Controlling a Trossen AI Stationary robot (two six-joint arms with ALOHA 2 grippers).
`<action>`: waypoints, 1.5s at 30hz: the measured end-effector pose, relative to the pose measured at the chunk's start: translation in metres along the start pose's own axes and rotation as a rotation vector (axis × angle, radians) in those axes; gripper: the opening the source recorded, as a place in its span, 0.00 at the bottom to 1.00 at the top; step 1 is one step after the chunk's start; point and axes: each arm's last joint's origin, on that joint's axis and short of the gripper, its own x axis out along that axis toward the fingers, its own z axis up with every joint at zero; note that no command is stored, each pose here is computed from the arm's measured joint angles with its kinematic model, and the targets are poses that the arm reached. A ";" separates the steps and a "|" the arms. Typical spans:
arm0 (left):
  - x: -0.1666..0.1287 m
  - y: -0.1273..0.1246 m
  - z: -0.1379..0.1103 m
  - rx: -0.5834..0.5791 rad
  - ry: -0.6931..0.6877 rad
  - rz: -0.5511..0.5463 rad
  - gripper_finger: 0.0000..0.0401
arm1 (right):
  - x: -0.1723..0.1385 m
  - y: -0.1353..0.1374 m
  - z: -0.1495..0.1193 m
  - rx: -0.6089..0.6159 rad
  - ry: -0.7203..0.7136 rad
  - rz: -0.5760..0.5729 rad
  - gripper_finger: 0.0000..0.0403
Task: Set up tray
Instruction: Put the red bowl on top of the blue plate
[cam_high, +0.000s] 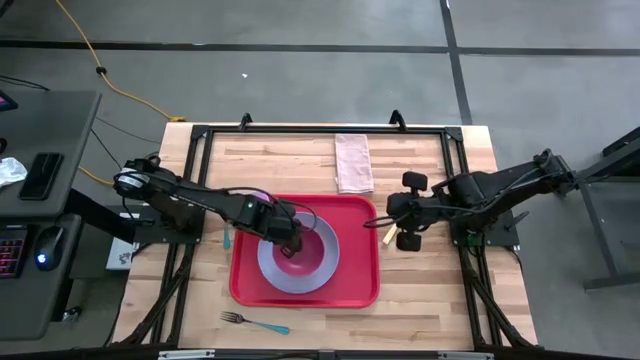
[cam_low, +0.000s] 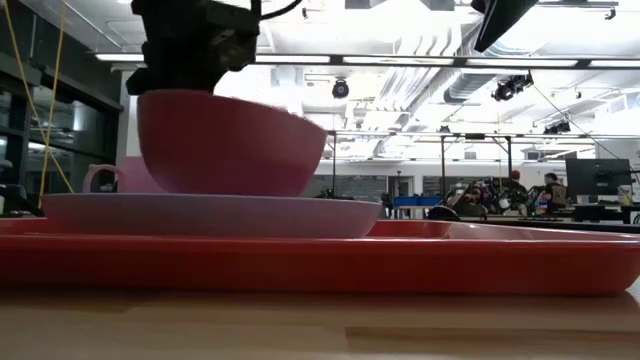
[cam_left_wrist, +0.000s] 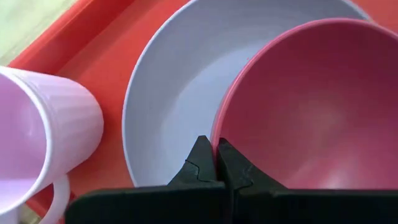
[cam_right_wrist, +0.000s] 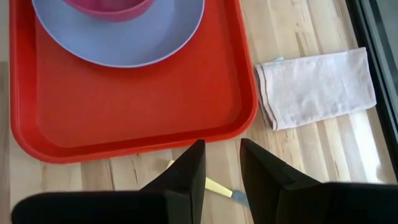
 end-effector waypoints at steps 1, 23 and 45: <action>0.001 0.001 -0.001 0.002 0.003 0.004 0.03 | 0.000 0.000 0.000 0.000 0.000 0.000 0.19; 0.014 0.005 -0.007 0.010 0.016 0.001 0.08 | 0.000 0.001 0.002 0.013 -0.025 0.000 0.19; 0.011 0.008 -0.008 0.014 0.032 0.011 0.18 | 0.000 0.001 0.004 0.023 -0.042 0.002 0.19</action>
